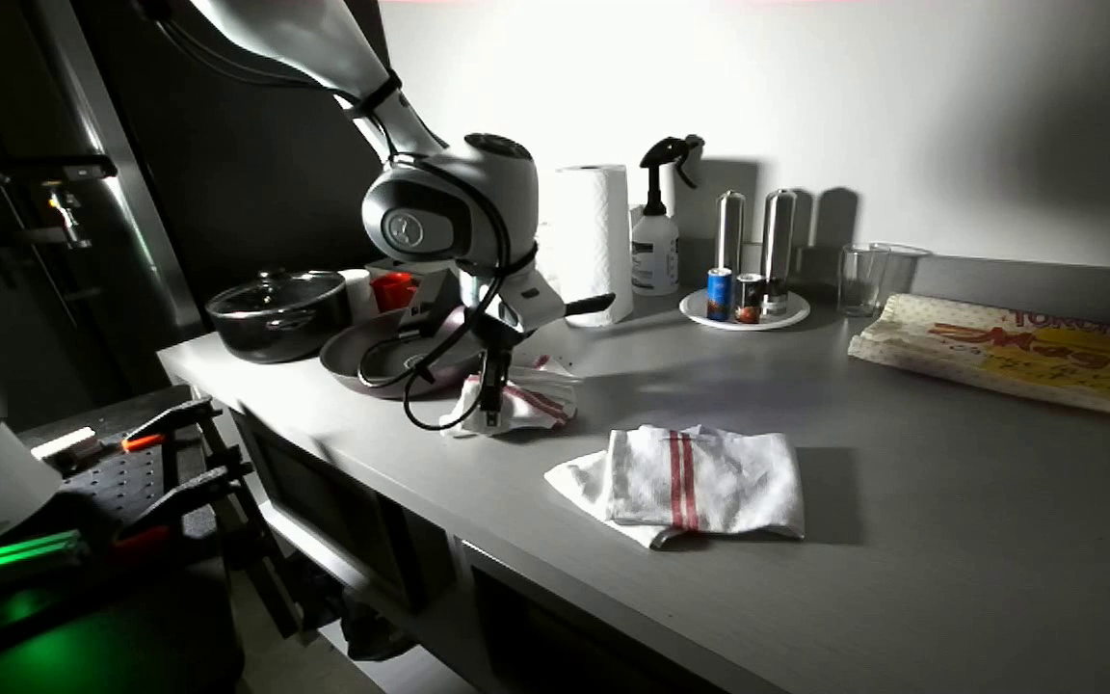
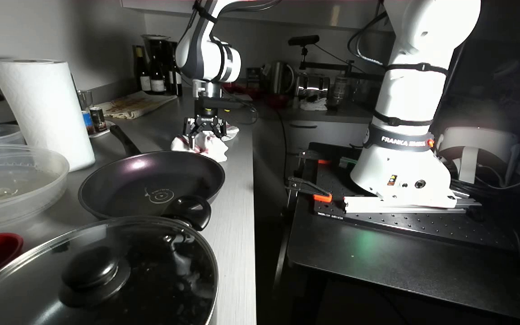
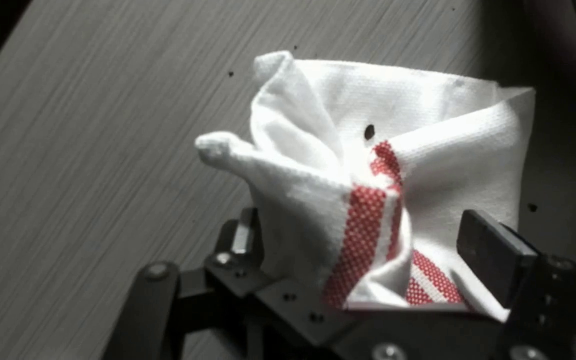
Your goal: Use the left towel to clean the pan
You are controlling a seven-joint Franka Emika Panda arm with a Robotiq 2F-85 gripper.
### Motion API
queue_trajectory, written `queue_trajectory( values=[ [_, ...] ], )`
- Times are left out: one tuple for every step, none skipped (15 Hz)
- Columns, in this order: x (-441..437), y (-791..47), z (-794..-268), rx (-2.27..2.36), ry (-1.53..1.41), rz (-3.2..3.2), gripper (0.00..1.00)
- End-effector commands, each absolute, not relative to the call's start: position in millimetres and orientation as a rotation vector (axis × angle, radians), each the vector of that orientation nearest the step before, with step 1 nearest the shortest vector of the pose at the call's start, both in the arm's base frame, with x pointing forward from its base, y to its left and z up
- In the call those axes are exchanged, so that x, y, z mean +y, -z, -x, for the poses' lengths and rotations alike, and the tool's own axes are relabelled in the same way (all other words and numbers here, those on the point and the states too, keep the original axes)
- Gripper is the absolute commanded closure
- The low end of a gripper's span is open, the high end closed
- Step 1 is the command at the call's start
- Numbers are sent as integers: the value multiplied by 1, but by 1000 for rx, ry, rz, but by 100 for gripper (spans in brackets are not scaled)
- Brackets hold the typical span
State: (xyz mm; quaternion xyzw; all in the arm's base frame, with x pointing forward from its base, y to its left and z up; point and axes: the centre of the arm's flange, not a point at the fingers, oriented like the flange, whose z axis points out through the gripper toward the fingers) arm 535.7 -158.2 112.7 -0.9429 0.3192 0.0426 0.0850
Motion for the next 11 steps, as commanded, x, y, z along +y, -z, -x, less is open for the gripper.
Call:
queue_trajectory(
  values=[
    [-147,-135,-514,944,-65,2831,0],
    [-144,-138,-509,936,-53,2837,0],
    [-139,-143,-502,913,-34,2847,0],
    [-135,-147,-497,898,-26,2854,0],
    [-129,-151,-490,879,-4,2857,0],
    [-123,-154,-484,859,10,2864,0],
    [-139,-137,-508,906,-34,2852,0],
    [-134,-140,-502,895,-25,2856,0],
    [-130,-143,-499,889,-21,2859,0],
    [-128,-145,-496,886,-18,2861,0],
    [-128,-147,-495,885,-17,2861,0]
  ],
)
